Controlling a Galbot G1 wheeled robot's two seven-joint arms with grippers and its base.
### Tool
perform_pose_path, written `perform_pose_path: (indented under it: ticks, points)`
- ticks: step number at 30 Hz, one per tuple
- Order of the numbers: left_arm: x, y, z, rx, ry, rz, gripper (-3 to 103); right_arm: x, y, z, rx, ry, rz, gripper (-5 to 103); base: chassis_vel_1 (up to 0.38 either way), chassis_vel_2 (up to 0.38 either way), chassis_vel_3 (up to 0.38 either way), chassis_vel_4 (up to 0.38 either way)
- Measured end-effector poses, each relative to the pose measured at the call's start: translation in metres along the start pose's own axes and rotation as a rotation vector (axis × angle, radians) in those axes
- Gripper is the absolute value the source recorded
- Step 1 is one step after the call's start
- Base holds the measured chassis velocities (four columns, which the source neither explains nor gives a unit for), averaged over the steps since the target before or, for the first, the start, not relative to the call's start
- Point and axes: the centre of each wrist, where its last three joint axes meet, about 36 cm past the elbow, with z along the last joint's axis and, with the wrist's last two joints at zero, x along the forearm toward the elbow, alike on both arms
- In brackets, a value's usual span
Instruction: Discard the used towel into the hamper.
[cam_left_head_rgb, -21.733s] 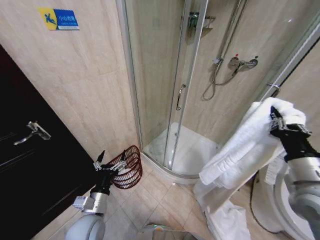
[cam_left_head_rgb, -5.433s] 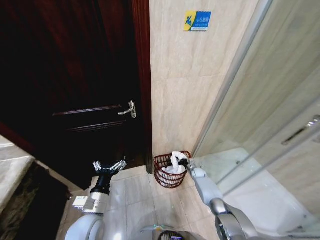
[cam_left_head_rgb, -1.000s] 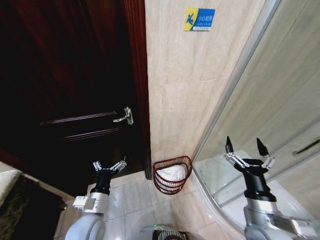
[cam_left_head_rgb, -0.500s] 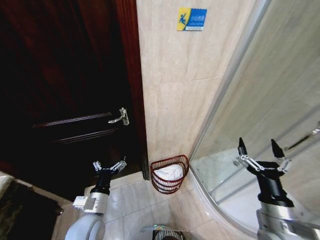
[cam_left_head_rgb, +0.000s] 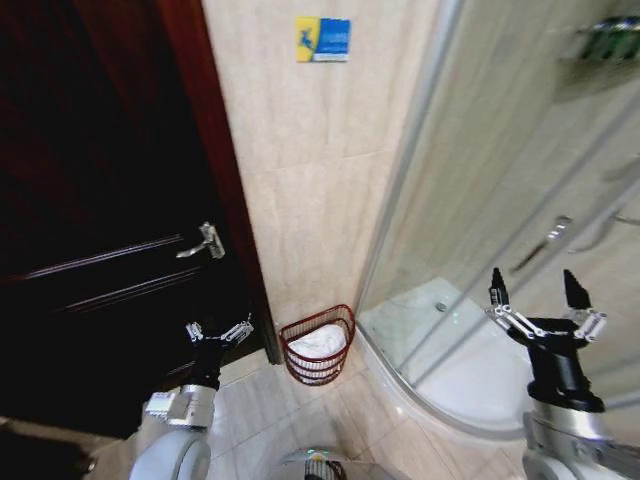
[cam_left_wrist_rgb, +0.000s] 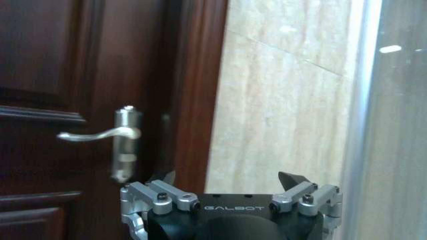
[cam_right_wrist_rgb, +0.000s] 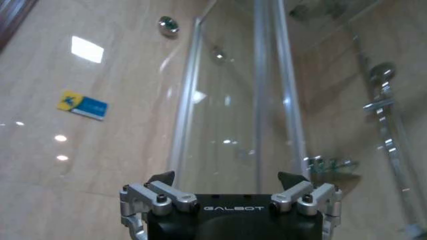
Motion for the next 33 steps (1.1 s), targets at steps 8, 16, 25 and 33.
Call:
perform_pose_path:
  ticks: [8, 16, 25, 33]
  points:
    - [0.000, 0.000, 0.000, 0.000, 0.000, 0.000, 100, -0.003, 0.002, -0.004, 0.032, 0.001, 0.039, 100, -0.038, -0.034, -0.033, -0.034]
    - [0.000, 0.000, 0.000, 0.000, 0.000, 0.000, 100, -0.006, 0.001, -0.004, 0.054, 0.024, 0.087, 100, -0.066, -0.079, -0.095, -0.091]
    - [0.000, 0.000, 0.000, 0.000, 0.000, 0.000, 100, -0.015, 0.007, -0.002, 0.059, -0.016, 0.224, 100, -0.109, -0.114, -0.111, -0.111]
    - [0.000, 0.000, 0.000, 0.000, 0.000, 0.000, 100, -0.015, 0.005, -0.003, 0.069, -0.030, 0.229, 100, -0.128, -0.130, -0.126, -0.125]
